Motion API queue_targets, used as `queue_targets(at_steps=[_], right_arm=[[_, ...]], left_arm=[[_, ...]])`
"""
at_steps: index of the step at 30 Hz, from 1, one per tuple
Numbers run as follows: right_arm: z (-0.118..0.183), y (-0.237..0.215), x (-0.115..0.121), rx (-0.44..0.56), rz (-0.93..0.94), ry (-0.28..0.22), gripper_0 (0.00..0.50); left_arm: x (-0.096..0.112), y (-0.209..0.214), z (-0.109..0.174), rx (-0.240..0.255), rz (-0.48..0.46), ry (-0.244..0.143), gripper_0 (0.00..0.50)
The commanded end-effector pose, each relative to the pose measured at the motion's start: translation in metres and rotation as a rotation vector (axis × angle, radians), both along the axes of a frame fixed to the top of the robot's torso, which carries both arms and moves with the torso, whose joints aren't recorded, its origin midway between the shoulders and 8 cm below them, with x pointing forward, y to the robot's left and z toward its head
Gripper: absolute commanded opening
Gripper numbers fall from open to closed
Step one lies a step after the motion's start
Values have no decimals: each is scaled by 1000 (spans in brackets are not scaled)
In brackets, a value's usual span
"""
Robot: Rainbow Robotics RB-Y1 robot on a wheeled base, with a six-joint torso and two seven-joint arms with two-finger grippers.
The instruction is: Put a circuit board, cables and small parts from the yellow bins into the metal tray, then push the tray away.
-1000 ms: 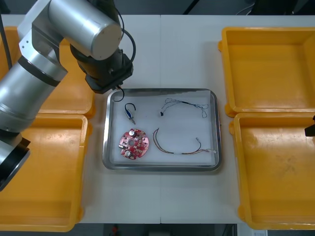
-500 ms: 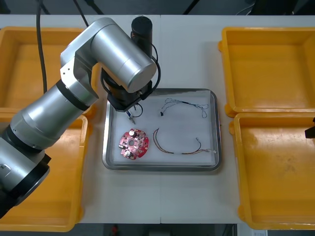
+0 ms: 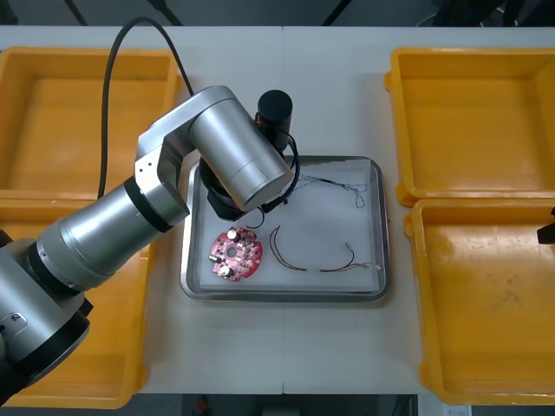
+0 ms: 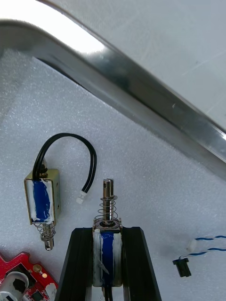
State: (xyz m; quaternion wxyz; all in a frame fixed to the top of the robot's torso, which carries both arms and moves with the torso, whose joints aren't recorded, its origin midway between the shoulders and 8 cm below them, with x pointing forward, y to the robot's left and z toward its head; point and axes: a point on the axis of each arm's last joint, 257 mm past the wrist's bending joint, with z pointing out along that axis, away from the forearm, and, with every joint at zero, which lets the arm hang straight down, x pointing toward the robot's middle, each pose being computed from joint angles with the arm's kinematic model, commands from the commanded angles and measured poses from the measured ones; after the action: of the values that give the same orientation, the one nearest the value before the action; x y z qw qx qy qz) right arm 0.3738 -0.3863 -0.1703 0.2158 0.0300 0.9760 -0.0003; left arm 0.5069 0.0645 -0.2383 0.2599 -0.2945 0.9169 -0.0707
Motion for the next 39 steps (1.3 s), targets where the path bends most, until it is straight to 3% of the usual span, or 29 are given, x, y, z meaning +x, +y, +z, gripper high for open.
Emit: queue_targets(at_steps=[1, 8, 12, 15, 24, 31, 39], right_arm=[[14, -18, 1, -26, -56, -29, 500], [14, -18, 1, -26, -56, -29, 500], [14, -18, 1, -26, -56, -29, 500], [14, -18, 1, -26, -56, -29, 500], [14, -18, 1, -26, -56, -29, 500], [14, -18, 1, -26, -56, -29, 500], [14, -18, 1, -26, -56, -29, 500]], left_arm=[[-9, -24, 1, -42, -17, -18, 0], [-5, -28, 3, -57, -19, -35, 47], [-3, -27, 5, -56, -18, -44, 175], [0, -25, 6, -57, -17, -53, 354], [5, -17, 8, -47, -8, -69, 500], [10, -8, 28, -25, -9, -97, 500], [0, 16, 89, -22, -23, -53, 500]])
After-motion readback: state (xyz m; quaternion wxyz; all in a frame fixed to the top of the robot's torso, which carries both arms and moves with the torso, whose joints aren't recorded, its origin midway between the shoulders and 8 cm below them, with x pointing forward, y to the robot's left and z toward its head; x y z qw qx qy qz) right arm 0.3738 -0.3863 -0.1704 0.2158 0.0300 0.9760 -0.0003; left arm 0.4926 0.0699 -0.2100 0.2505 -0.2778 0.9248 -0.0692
